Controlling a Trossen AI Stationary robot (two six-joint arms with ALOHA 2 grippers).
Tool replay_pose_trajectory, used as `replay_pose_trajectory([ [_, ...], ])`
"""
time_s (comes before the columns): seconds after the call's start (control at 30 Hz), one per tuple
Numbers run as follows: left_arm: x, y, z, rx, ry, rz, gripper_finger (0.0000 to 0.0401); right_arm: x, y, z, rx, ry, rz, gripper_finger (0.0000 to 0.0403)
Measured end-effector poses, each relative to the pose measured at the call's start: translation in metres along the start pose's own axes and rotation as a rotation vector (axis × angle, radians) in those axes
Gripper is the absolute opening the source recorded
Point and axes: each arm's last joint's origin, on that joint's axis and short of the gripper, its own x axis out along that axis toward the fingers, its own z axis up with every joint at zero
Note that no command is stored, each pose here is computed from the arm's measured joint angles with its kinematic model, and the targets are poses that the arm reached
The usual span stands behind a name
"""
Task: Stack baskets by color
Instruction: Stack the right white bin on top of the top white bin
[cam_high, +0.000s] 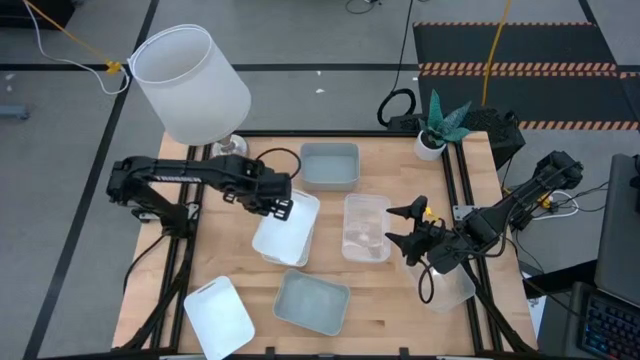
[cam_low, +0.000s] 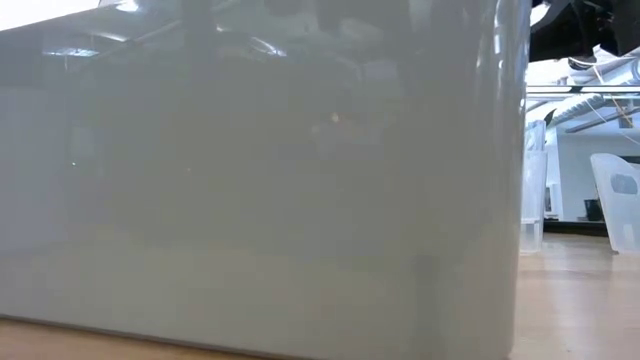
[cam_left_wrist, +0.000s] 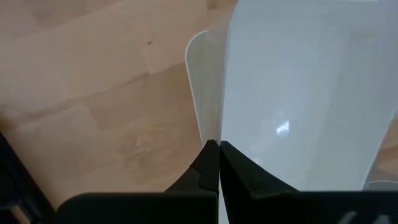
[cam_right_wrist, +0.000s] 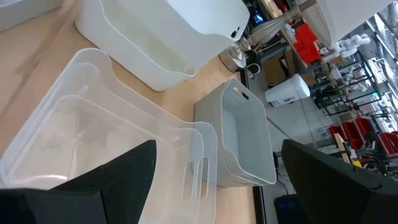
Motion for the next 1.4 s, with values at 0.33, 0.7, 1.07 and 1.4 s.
replay_pose_trajectory([
  [0.33, 0.014, -0.006, 0.001, 0.004, 0.042, 0.054, 0.0, 0.0, 0.0, 0.001, 0.002, -0.007, -0.001, 0.0338],
  [0.7, 0.026, -0.01, 0.007, -0.007, -0.002, 0.126, 0.0001, 0.0, 0.0, 0.001, 0.002, -0.006, -0.001, 0.0338],
  [1.07, 0.025, -0.01, 0.003, -0.048, -0.078, 0.148, 0.0002, 0.0, 0.0, 0.001, 0.002, -0.006, -0.001, 0.0338],
  [1.4, 0.025, -0.011, 0.003, -0.041, -0.108, 0.157, 0.004, 0.0, 0.0, 0.001, 0.002, -0.006, -0.001, 0.0338],
])
